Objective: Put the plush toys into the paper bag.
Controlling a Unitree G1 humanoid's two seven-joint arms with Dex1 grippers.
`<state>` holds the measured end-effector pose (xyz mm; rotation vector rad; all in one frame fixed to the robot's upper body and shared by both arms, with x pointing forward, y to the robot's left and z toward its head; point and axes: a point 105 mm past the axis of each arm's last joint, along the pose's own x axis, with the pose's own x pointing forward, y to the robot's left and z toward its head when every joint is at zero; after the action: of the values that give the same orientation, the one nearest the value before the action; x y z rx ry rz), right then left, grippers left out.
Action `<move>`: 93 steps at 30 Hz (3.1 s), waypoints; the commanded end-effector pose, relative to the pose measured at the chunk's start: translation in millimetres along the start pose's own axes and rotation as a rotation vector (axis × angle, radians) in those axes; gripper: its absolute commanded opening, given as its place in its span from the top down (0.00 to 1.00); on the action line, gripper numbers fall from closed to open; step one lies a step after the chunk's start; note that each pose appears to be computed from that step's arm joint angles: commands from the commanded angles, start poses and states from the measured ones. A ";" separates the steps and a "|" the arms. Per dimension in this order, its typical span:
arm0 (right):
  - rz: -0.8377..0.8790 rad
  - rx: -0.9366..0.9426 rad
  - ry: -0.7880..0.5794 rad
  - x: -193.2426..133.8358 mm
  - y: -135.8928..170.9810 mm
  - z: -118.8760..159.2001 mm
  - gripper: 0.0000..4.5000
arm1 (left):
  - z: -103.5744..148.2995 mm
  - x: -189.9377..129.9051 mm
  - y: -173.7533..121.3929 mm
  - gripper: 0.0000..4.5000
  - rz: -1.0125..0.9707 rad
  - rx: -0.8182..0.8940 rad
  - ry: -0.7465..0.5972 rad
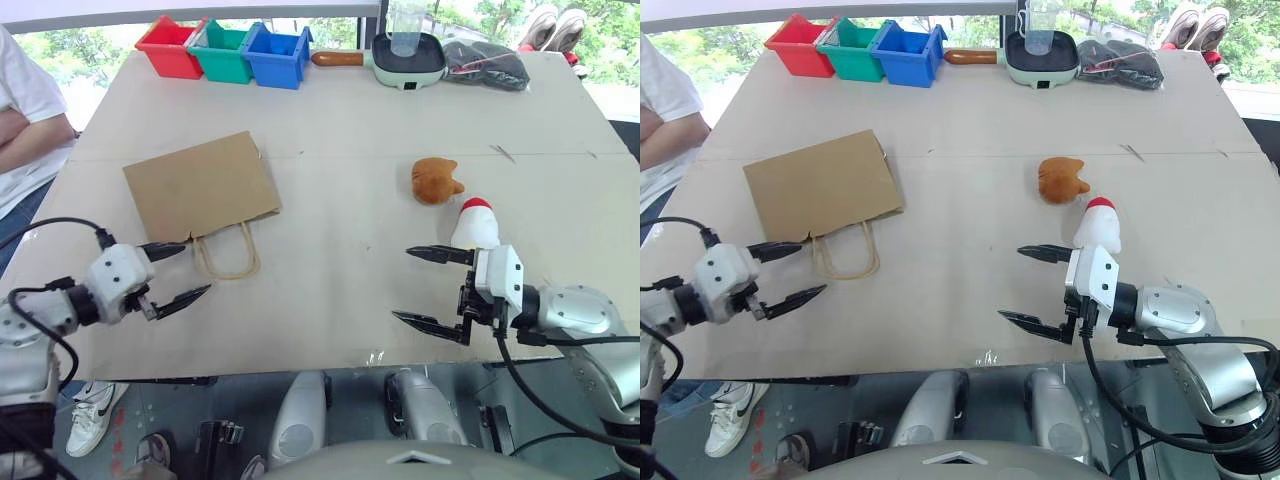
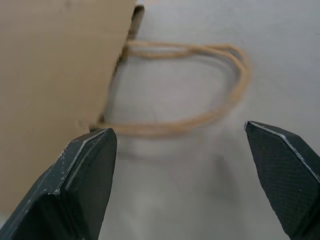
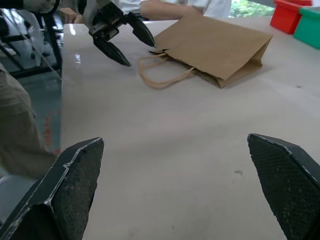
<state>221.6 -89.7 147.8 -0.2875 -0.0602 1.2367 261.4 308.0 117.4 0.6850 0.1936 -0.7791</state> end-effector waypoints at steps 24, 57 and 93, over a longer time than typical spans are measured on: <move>-0.178 -0.042 -0.003 4.3 -9.0 -3.5 0.00 | 36.2 36.6 17.2 0.51 -0.023 0.186 -0.118; -0.302 0.223 -0.105 166.8 -66.6 -44.5 0.98 | 226.2 97.5 -43.5 1.00 -0.330 0.054 -0.853; -0.112 0.223 0.355 165.1 -35.6 -105.3 0.98 | 248.6 64.3 41.0 1.00 0.003 -0.334 -0.953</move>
<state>338.1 48.3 77.1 -0.2784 0.1942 1.0735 321.0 131.8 288.1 -0.0422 -0.4768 -0.9670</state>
